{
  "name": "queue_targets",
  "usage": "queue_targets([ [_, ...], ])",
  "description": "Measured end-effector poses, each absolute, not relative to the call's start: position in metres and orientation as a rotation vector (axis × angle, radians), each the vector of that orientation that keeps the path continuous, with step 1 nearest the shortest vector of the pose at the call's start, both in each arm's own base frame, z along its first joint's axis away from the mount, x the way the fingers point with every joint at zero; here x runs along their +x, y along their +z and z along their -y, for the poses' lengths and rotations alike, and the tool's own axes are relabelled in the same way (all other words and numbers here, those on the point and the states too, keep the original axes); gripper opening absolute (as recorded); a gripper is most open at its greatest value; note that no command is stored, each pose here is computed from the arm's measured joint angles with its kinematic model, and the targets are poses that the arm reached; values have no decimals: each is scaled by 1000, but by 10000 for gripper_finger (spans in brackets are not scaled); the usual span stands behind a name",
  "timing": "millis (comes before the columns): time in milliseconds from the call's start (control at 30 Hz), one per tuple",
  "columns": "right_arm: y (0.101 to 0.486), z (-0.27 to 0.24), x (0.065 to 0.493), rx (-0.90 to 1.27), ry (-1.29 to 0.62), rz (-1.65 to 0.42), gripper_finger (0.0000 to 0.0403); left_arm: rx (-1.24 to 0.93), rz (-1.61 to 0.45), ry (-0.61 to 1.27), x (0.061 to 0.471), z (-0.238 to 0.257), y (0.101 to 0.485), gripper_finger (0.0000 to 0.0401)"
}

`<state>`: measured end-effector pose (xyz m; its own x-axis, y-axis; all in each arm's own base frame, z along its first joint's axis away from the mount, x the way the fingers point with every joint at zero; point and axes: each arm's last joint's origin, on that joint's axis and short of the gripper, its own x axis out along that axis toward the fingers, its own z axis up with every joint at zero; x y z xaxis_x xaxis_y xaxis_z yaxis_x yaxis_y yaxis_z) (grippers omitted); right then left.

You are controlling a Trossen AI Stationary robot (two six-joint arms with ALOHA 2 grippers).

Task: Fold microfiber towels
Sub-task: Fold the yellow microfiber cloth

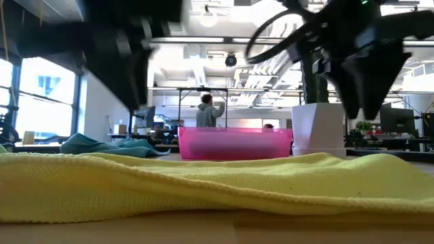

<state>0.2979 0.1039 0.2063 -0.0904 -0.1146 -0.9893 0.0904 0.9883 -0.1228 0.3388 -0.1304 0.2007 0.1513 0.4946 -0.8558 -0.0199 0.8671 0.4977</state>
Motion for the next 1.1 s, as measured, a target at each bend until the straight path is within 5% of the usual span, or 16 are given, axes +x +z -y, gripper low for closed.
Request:
queue_targets([
  [300, 191, -93, 270, 36, -101, -1444, 197, 257, -1066, 264, 304, 157, 251, 79],
  [600, 159, -106, 258, 647, -133, -1038, 197, 146, -971, 126, 267, 165, 198, 78],
  [1100, 139, -146, 255, 897, -144, -1046, 215, -80, -857, 54, 246, 145, 128, 78],
])
